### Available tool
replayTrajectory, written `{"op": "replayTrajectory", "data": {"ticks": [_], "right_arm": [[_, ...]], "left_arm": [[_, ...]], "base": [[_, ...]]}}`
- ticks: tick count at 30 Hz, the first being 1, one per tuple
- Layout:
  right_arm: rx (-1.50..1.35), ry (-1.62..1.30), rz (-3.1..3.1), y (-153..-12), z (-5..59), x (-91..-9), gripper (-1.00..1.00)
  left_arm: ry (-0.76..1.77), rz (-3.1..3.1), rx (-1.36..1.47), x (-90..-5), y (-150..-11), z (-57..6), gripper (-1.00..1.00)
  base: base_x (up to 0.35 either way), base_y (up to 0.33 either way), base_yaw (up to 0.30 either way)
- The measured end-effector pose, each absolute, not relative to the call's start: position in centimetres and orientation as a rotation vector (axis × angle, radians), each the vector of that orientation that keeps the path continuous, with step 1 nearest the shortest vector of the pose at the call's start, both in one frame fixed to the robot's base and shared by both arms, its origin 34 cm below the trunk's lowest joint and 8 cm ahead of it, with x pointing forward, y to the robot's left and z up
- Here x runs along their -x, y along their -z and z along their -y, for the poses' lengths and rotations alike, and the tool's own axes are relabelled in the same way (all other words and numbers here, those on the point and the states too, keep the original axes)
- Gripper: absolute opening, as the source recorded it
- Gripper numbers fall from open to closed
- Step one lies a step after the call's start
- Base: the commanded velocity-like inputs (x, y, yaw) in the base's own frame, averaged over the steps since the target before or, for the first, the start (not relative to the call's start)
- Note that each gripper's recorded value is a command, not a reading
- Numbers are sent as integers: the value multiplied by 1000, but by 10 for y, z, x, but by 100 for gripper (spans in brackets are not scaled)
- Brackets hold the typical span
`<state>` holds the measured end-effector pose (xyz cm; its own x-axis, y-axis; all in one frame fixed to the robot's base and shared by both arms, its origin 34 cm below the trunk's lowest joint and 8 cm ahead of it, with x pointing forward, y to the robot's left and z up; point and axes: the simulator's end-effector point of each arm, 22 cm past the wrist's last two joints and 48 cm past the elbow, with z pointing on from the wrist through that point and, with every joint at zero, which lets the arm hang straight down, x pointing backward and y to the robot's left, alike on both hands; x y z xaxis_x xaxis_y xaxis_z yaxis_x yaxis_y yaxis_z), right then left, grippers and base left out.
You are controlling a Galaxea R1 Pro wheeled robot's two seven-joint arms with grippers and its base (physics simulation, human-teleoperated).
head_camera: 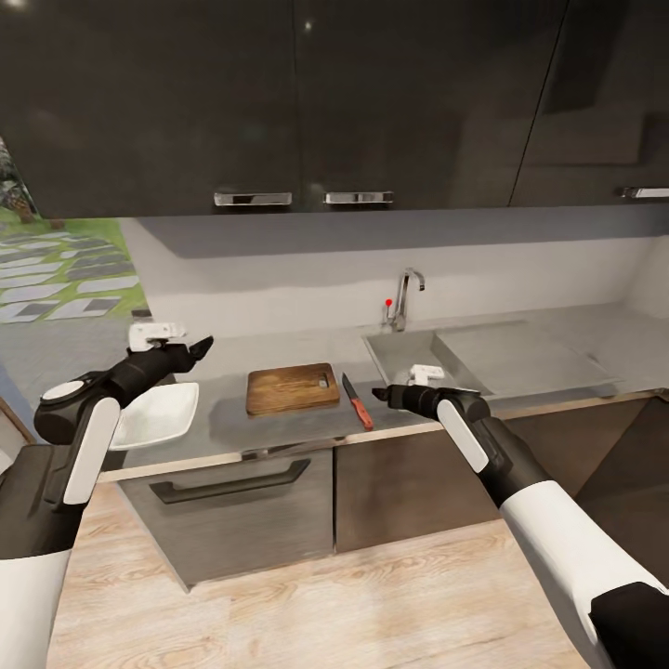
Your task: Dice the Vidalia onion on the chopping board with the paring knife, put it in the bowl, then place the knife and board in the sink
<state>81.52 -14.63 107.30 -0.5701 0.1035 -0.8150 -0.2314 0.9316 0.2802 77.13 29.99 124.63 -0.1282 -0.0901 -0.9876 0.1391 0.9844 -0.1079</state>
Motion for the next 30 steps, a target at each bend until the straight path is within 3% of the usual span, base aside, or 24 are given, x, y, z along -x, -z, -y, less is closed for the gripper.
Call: {"op": "replayTrajectory", "data": {"ticks": [30], "right_arm": [[149,-461,-2104,-1086,130,-812,100]], "left_arm": [[309,-1769,-36,-761,-1234,-305,100]], "base": [[33,0,0]]}}
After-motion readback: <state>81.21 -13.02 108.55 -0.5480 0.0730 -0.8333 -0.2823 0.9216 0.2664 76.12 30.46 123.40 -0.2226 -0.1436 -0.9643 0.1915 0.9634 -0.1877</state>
